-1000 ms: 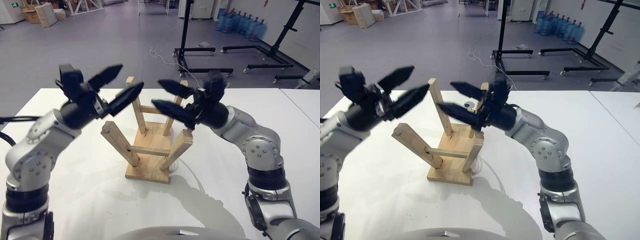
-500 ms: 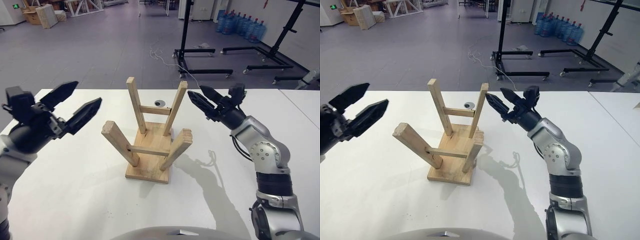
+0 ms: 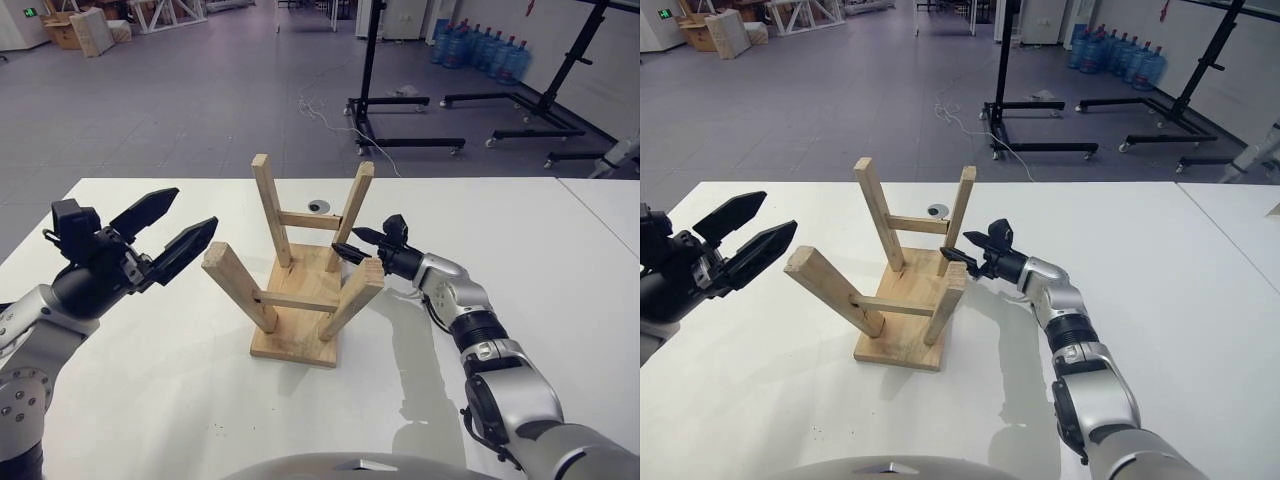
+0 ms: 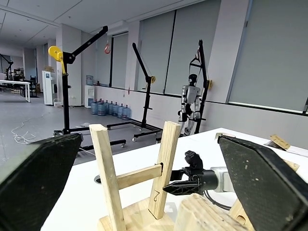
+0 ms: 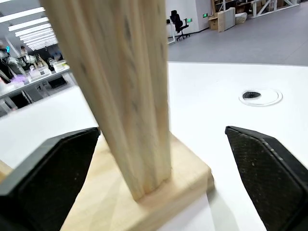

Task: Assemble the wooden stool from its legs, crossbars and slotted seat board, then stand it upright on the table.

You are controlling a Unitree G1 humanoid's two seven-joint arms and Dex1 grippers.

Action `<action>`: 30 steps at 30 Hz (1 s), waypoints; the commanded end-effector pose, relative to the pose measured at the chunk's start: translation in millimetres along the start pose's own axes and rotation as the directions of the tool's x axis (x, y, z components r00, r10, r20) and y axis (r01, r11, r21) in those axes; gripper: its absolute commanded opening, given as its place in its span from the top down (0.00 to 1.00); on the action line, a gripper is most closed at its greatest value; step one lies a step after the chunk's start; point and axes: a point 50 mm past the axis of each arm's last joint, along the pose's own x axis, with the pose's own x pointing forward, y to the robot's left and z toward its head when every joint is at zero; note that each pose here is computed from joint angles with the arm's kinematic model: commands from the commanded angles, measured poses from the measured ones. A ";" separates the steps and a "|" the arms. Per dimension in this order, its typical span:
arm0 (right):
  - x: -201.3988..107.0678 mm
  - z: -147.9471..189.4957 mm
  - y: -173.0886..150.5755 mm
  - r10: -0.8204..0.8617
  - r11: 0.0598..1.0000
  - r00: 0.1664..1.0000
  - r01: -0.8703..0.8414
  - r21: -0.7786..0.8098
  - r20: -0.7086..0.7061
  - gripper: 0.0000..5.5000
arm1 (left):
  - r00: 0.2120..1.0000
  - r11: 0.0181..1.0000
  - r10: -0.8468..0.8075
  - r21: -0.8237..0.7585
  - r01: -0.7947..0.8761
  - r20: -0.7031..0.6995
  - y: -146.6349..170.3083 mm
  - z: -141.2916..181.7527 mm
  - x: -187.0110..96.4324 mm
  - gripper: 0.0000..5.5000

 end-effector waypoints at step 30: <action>-6.2 -22.4 25.6 0.208 0.966 0.973 -0.220 -0.132 -0.103 0.61 | 0.997 0.987 0.042 0.157 -0.031 -0.068 19.7 4.6 14.9 0.06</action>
